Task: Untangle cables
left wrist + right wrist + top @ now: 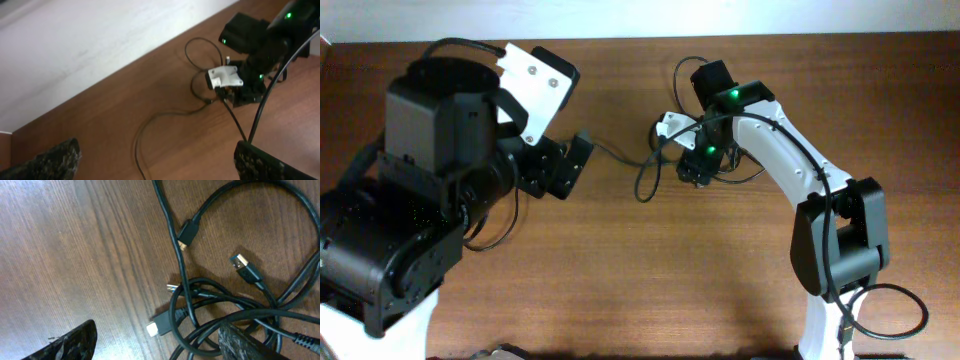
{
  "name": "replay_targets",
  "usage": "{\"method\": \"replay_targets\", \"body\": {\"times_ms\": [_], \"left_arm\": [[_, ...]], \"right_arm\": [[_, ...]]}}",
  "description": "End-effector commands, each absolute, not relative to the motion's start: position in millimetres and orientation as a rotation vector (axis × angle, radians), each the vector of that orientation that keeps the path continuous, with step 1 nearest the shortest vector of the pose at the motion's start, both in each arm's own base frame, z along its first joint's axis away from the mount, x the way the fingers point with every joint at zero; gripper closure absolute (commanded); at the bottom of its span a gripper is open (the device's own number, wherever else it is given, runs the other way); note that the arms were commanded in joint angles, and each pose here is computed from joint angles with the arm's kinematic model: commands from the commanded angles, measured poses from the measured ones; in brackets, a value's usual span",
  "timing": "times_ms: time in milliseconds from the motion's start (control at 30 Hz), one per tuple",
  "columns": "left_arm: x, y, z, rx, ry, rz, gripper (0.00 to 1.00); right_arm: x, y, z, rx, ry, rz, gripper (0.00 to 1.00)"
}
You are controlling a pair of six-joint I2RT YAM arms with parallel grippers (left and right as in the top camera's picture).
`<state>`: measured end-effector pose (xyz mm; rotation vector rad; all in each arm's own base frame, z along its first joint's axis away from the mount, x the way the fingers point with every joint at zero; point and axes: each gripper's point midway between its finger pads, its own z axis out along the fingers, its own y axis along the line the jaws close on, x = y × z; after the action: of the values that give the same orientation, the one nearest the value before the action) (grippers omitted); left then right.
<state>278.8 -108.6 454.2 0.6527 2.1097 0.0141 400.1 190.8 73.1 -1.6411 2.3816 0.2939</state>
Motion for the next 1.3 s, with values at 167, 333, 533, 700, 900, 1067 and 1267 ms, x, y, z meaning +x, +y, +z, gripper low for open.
{"method": "replay_targets", "body": {"times_ms": [167, 333, 533, 700, 900, 1067, 1267], "left_arm": [[280, -107, 450, 0.639, 2.132, 0.022, 0.01], [277, -105, 447, 0.645, 2.146, 0.025, 0.01], [276, -105, 446, 0.646, 2.150, 0.026, 0.01], [274, -104, 444, 0.651, 2.161, 0.027, 0.01], [276, -106, 444, 0.652, 2.158, 0.023, 0.01], [273, -111, 442, 0.675, 2.167, -0.015, 0.01], [270, -111, 439, 0.679, 2.180, -0.022, 0.01]], "right_arm": [[394, 161, 38, -1.587, 2.446, 0.352, 0.25], [393, 164, 33, -1.583, 2.430, 0.371, 0.41], [392, 164, 26, -1.583, 2.434, 0.373, 0.43], [389, 175, 13, -1.506, 2.453, 0.481, 0.96], [411, 182, 238, -1.237, 2.230, 0.364, 0.96], [426, 146, 198, 0.014, 2.727, 0.378, 0.56], [406, 134, 135, 1.588, 2.436, 0.344, 0.01]]}}
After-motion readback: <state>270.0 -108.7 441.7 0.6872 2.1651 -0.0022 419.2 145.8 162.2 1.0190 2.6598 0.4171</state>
